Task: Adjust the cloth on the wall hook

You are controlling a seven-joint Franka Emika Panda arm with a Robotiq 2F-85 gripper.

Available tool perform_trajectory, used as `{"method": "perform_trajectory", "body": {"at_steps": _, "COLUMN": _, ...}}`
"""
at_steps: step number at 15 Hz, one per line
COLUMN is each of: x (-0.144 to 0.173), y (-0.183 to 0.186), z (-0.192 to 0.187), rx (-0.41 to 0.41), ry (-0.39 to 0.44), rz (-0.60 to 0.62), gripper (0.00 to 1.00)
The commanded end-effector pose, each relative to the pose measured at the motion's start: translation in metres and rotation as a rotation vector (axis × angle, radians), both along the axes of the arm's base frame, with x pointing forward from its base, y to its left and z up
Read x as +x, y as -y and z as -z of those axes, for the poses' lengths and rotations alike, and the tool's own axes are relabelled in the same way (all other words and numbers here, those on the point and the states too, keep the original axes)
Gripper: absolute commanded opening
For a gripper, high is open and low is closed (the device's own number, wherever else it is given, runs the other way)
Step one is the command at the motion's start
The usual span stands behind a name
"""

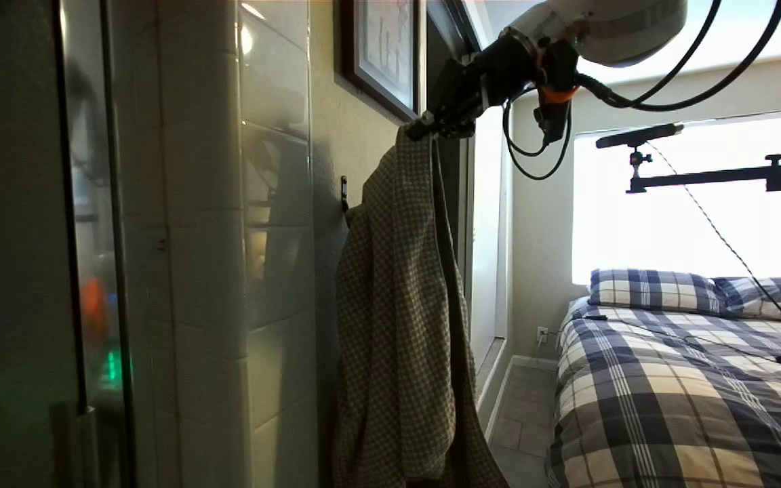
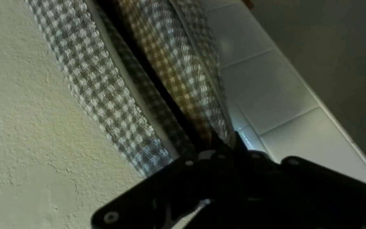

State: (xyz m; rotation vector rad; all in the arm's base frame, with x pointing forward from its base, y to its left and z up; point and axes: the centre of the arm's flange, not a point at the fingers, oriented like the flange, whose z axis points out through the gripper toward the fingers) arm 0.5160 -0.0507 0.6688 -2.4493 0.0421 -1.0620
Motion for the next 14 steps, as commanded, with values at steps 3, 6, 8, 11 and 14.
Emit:
{"method": "perform_trajectory", "body": {"at_steps": 3, "x": 0.039, "y": 0.005, "z": 0.0, "rx": -0.2, "ry": 0.124, "rz": -0.14, "gripper": 0.01}}
{"method": "perform_trajectory", "body": {"at_steps": 6, "x": 0.051, "y": 0.009, "z": -0.001, "rx": -0.339, "ry": 0.155, "rz": -0.194, "gripper": 0.01}}
{"method": "perform_trajectory", "body": {"at_steps": 8, "x": 0.053, "y": 0.008, "z": -0.007, "rx": -0.416, "ry": 0.177, "rz": -0.224, "gripper": 0.01}}
{"method": "perform_trajectory", "body": {"at_steps": 11, "x": 0.056, "y": 0.006, "z": -0.018, "rx": -0.501, "ry": 0.209, "rz": -0.249, "gripper": 0.01}}
{"method": "perform_trajectory", "body": {"at_steps": 14, "x": 0.06, "y": 0.006, "z": -0.028, "rx": -0.578, "ry": 0.236, "rz": -0.277, "gripper": 0.01}}
